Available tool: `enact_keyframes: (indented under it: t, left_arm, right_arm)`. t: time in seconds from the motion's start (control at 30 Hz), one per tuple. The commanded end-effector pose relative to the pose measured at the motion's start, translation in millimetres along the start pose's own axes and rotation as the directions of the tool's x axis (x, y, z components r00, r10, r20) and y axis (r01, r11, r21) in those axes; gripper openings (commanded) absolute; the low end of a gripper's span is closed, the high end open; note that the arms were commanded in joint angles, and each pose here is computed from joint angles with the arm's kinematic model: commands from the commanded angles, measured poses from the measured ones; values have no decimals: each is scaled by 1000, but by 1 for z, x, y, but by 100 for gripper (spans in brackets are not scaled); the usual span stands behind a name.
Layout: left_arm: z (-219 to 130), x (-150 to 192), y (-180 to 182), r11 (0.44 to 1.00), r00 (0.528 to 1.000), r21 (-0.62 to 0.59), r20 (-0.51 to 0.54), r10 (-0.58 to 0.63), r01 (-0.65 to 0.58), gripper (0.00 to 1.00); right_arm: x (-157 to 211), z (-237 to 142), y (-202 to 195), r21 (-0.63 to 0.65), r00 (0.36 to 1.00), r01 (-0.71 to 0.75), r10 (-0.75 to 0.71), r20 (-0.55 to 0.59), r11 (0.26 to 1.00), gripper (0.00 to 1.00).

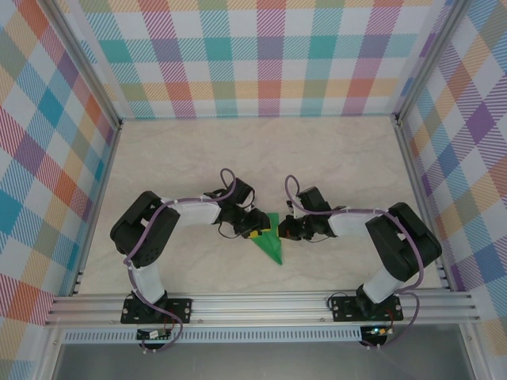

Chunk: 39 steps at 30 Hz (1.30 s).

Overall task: Fold a paper plane with a square sheet of paper (fold left side to right side)
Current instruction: Fourth fold the wing at the center of the table.

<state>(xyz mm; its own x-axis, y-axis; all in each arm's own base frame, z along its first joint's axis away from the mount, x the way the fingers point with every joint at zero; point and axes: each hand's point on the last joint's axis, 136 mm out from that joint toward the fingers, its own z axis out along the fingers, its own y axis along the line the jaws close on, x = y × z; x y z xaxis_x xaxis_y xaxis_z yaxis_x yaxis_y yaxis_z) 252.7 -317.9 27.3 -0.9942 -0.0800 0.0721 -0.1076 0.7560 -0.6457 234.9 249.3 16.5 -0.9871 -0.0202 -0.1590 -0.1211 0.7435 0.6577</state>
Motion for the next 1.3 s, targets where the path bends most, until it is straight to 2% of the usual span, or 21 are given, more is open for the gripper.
enact_keyframes:
  t: [0.0, 0.3, 0.57, 0.7, 0.87, 0.97, 1.27]
  left_arm:
    - [8, 8, 24, 996, 1000, -83, -15, -21, 19, 40]
    - [2, 5, 10, 999, 1000, -51, -8, 3, -4, 41]
    - [-23, -5, -34, 997, 997, 20, 21, 77, -78, 48]
    - [-38, -9, -46, 995, 995, 12, 46, 94, -95, 48]
    - [-37, -13, -49, 996, 995, 22, 48, 88, -89, 27]
    - [-26, -16, -55, 994, 996, 73, 28, 82, -84, 17]
    - [0, -20, -39, 997, 998, 48, -13, 65, -65, 12]
  right_arm:
    - [0, 1, -3, 10, 1000, 9, -9, -12, 1000, 0]
    - [13, 2, -18, 67, 998, -14, 17, -54, 998, 0]
    - [23, 9, -30, 106, 994, -42, 53, -99, 993, 0]
    - [23, 9, -32, 114, 994, -43, 54, -98, 993, 0]
    - [23, 7, -32, 121, 994, -39, 50, -95, 992, 0]
    - [21, 6, -31, 119, 995, -35, 47, -91, 992, 0]
    - [22, 6, -32, 122, 995, -33, 45, -94, 992, 0]
